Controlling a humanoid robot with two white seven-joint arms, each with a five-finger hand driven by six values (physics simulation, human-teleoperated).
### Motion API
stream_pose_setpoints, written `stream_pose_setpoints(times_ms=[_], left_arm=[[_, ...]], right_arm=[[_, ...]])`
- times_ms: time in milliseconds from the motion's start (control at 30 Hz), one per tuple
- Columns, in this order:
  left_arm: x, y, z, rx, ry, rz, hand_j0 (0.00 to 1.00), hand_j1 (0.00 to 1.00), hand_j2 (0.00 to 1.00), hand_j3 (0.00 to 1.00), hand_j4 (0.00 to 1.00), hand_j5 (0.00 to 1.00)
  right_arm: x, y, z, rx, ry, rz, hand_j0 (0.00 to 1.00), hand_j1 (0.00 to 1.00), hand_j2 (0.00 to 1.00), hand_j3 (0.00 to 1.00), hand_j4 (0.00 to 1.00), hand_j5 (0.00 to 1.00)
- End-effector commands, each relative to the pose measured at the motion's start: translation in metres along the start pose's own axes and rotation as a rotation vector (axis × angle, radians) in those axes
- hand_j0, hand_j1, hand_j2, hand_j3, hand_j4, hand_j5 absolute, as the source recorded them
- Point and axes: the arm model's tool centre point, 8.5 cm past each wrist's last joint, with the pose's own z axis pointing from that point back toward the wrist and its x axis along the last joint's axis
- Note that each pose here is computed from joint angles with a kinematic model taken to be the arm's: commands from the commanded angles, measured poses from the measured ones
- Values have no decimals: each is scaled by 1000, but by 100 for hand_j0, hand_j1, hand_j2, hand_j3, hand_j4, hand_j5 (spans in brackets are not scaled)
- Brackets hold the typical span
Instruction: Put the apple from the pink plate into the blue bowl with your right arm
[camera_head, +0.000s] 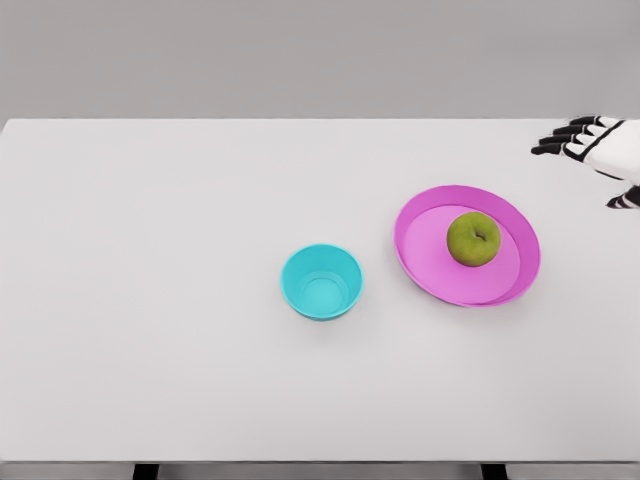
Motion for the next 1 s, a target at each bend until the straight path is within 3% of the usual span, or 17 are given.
stream_pose_setpoints(times_ms=[0, 100, 367, 967], left_arm=[[0, 0, 0, 0, 1, 0, 100, 100, 100, 100, 100, 100], [0, 0, 0, 0, -1, 0, 100, 100, 100, 100, 100, 100], [0, 0, 0, 0, 1, 0, 100, 100, 100, 100, 100, 100], [0, 0, 0, 0, -1, 0, 100, 100, 100, 100, 100, 100]], right_arm=[[1, 14, -2, 128, -7, -11, 100, 100, 100, 100, 100, 100], [4, 14, -5, 136, -17, -5, 100, 100, 100, 100, 100, 100], [39, 19, -63, 193, -169, 21, 100, 100, 100, 100, 100, 100], [61, 28, -96, 203, -243, 1, 100, 100, 100, 100, 100, 100]])
